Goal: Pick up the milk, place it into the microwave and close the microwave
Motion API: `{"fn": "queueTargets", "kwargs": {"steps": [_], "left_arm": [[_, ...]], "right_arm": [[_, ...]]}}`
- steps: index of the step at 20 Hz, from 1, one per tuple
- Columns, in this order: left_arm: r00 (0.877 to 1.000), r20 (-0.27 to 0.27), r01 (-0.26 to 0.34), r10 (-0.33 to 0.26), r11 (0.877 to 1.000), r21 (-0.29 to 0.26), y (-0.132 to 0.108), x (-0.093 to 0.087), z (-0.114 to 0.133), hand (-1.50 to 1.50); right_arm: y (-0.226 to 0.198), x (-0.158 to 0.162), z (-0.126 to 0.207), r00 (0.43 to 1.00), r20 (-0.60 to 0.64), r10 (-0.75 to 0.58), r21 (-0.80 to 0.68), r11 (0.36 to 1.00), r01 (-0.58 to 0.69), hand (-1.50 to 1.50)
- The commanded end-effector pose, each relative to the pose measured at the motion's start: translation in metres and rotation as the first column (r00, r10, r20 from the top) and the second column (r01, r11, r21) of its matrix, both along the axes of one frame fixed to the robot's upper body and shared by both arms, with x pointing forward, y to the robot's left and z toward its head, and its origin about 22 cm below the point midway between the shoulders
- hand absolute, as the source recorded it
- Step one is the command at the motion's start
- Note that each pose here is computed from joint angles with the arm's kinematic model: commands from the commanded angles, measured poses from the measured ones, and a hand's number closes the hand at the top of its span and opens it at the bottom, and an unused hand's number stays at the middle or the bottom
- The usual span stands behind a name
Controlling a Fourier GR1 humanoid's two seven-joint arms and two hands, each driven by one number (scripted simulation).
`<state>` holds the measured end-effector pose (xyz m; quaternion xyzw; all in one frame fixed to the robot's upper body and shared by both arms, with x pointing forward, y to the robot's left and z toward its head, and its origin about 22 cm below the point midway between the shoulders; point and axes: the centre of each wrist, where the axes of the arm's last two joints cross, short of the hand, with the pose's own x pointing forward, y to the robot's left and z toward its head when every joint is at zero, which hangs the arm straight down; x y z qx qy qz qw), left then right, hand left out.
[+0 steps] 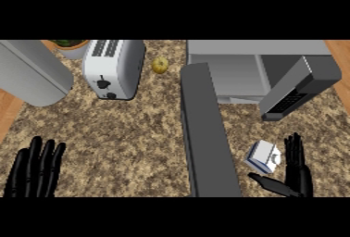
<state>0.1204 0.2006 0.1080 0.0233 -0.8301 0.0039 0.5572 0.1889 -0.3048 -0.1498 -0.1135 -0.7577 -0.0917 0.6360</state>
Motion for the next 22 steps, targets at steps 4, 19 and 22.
{"fn": "queueTargets", "kwargs": {"steps": [4, 19, 22], "left_arm": [[1.0, 0.014, 0.0, 0.0, 1.0, -0.018, -0.006, 0.003, 0.003, -1.5], [1.0, -0.011, 0.006, -0.006, 1.0, -0.021, -0.003, -0.011, -0.005, -1.5], [1.0, 0.002, -0.018, 0.018, 1.0, -0.024, 0.002, -0.001, 0.003, -1.5]], "right_arm": [[0.008, 0.002, -0.028, 0.999, -0.016, 0.051, -0.001, 0.999, -0.051, -1.5], [0.023, 0.007, -0.025, 0.934, 0.168, 0.314, -0.001, 0.948, -0.319, 1.5], [0.011, 0.018, -0.016, 0.906, 0.159, 0.393, -0.004, 0.918, -0.397, 1.5]]}}
